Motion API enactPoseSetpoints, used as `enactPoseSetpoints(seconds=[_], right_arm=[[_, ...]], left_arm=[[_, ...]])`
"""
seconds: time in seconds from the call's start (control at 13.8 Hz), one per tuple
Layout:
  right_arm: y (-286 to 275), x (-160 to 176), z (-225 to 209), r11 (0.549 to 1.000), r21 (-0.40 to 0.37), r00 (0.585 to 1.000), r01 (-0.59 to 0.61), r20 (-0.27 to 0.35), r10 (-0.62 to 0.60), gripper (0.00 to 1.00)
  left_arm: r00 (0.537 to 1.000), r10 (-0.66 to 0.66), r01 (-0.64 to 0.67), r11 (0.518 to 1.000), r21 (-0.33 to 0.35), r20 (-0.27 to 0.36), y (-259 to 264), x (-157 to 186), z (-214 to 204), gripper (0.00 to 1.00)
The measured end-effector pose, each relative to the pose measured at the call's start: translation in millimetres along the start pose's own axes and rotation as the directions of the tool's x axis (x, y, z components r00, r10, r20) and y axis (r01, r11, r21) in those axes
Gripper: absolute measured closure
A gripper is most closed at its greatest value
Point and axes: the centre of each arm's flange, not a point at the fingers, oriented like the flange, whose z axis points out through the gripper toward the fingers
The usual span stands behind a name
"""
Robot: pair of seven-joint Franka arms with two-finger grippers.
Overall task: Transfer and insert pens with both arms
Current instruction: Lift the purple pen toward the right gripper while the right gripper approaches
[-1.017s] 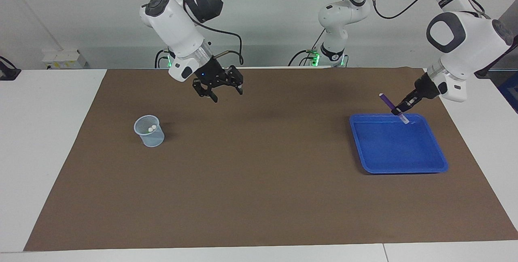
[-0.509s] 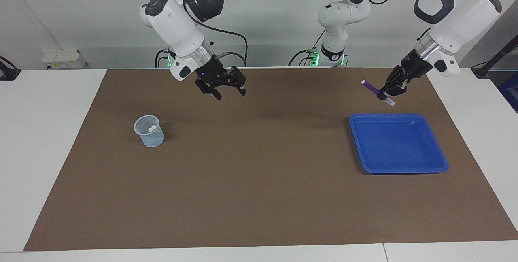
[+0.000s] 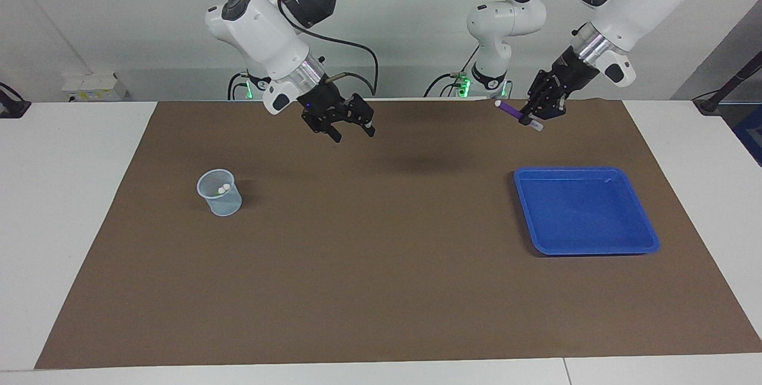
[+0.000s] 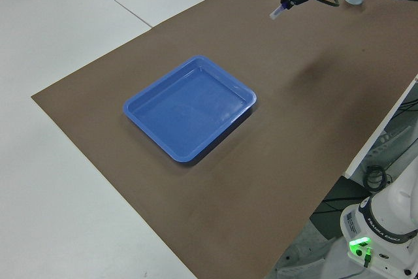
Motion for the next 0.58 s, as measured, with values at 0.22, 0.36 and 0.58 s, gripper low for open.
enactPoseSetpoints(seconds=[0.22, 0.36, 0.58], right_arm=[[-22.7, -18.7, 8.8, 0.998, 0.057, 1.0, -0.004, -0.002, 0.004, 0.0], [-54.5, -45.9, 19.6, 0.992, 0.117, 0.997, -0.049, -0.047, 0.054, 0.0], [-80.4, -76.1, 34.7, 0.984, 0.161, 0.994, -0.083, -0.054, 0.093, 0.0]], left_arm=[[0.998, -0.056, 0.055, 0.998, 0.019, 0.019, -19.1, -19.0, 10.4, 0.82], [0.998, -0.066, 0.065, 0.998, 0.022, 0.023, -38.7, -35.2, 14.8, 0.82], [0.997, -0.069, 0.069, 0.998, 0.005, 0.02, -62.7, -52.7, 11.2, 0.82]])
